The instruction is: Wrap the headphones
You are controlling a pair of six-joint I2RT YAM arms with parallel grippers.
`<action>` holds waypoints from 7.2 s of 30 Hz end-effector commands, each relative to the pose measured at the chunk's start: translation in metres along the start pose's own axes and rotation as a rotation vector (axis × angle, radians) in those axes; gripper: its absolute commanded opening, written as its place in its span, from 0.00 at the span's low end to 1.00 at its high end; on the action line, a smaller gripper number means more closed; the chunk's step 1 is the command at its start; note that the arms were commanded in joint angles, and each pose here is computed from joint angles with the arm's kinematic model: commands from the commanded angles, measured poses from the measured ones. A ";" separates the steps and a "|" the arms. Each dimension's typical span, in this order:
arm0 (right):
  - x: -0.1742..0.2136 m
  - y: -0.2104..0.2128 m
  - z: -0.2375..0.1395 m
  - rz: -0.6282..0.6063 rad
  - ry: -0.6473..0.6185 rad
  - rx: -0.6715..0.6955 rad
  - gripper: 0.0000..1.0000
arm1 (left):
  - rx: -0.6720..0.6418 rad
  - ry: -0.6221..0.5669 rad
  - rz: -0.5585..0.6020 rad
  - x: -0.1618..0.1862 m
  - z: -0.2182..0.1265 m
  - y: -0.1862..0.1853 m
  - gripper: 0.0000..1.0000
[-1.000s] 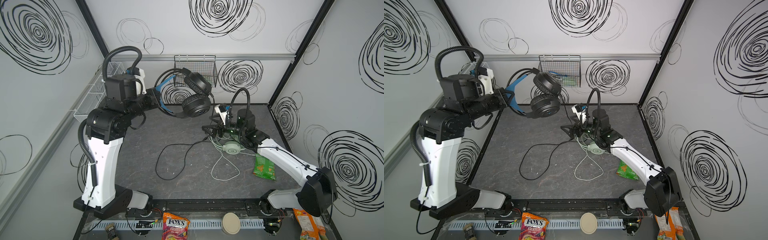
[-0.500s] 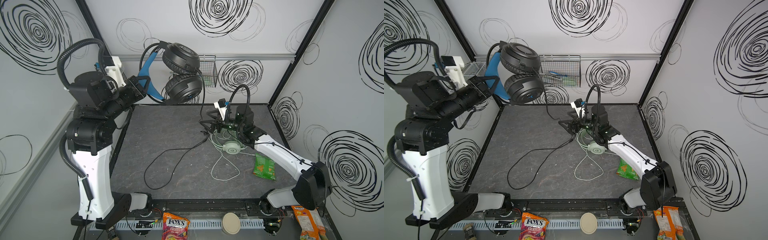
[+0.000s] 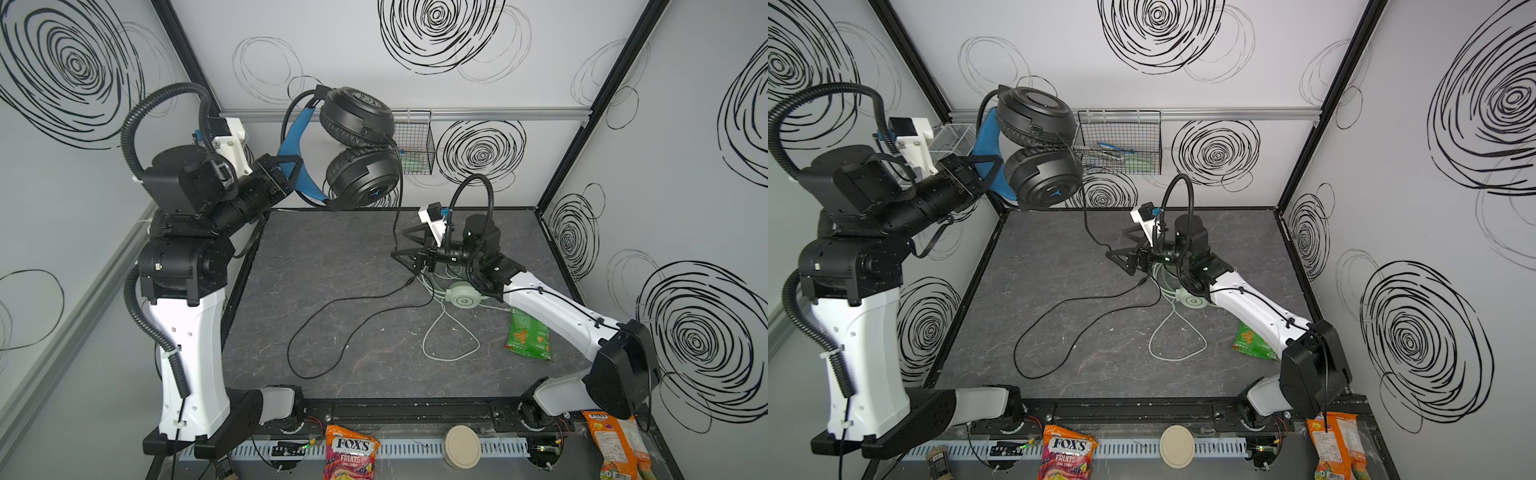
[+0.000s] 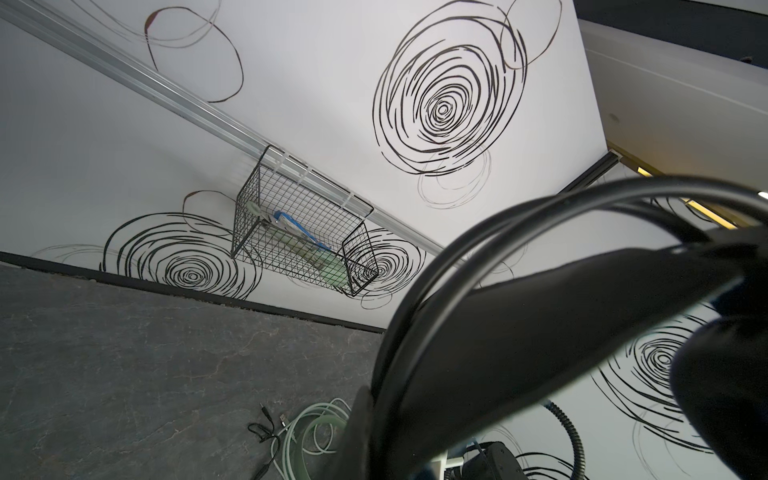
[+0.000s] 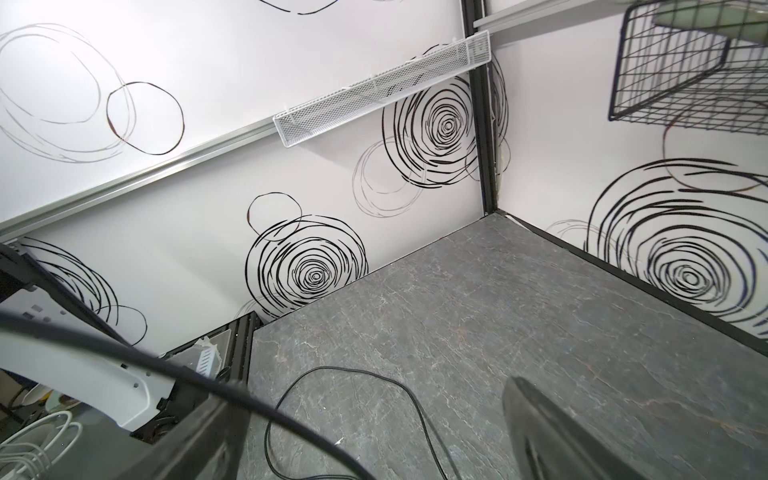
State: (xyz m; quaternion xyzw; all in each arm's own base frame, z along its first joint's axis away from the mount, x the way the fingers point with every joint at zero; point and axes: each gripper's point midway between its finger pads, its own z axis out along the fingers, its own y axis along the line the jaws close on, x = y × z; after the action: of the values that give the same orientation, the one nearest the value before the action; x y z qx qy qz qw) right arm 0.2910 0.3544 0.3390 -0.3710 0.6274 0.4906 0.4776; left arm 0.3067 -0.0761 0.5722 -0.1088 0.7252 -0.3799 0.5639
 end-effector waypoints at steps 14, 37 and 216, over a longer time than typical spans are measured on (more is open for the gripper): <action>0.040 0.002 0.000 0.049 0.044 -0.006 0.85 | 0.114 -0.106 0.003 -0.025 -0.014 -0.030 0.00; 0.069 0.001 -0.046 0.069 0.100 0.083 0.00 | -0.066 -0.176 -0.079 -0.030 -0.003 0.028 0.00; 0.028 0.099 -0.038 -0.248 0.289 0.135 0.00 | -0.529 -0.478 0.313 0.018 0.121 0.064 0.00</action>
State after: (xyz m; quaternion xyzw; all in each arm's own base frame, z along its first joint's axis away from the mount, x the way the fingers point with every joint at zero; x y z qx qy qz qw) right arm 0.1870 0.3586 0.3181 -0.4715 0.6703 0.3658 0.4412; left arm 0.4374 -0.1241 0.4770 -0.1947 0.7057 -0.1103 0.6723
